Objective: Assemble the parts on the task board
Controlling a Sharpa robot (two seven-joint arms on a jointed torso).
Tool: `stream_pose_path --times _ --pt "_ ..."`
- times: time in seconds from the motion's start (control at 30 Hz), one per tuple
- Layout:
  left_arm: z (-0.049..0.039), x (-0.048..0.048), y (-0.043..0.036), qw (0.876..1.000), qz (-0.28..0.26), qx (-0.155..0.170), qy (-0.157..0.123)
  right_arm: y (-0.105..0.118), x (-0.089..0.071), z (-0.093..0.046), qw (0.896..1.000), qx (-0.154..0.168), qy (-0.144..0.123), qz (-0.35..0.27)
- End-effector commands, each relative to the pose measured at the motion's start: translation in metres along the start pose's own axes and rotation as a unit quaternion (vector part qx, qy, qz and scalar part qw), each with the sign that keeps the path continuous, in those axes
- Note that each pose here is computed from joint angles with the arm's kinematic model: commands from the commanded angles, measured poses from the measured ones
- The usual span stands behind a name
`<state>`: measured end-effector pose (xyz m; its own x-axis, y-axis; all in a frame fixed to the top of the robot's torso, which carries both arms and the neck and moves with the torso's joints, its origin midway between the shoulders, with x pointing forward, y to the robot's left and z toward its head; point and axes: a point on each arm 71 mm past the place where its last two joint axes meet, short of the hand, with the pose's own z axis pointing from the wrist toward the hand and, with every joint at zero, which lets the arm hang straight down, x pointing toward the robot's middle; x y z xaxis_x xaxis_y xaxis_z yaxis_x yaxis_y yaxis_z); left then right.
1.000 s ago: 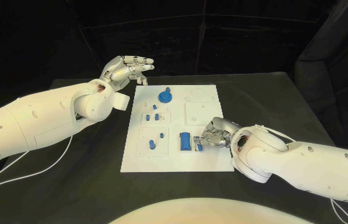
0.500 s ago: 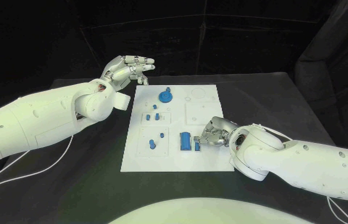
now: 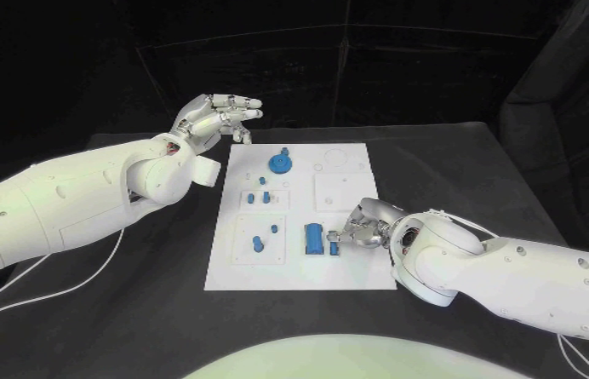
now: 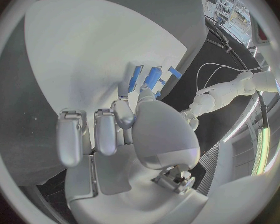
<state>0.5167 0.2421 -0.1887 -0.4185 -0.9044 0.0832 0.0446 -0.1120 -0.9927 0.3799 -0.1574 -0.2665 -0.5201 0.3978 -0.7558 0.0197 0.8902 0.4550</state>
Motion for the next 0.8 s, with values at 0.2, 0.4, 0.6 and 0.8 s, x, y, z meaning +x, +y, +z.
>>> stream_pose_path --times 0.2,0.4,0.6,0.8 --pt "0.0000 0.0005 -0.0011 1.000 -0.004 0.002 0.006 -0.011 -0.010 -0.008 0.999 -0.041 -0.011 0.032" --pt "0.0000 -0.0002 -0.0011 1.000 -0.003 0.003 0.005 -0.030 -0.031 -0.012 0.988 -0.091 -0.021 0.120" --pt "0.0016 -0.0005 0.0002 1.000 -0.003 0.007 0.004 -0.048 -0.076 -0.001 0.954 -0.150 -0.057 0.253" --pt "0.0098 -0.0052 0.0081 1.000 -0.006 0.007 -0.003 -0.059 -0.119 0.031 0.918 -0.187 -0.100 0.335"
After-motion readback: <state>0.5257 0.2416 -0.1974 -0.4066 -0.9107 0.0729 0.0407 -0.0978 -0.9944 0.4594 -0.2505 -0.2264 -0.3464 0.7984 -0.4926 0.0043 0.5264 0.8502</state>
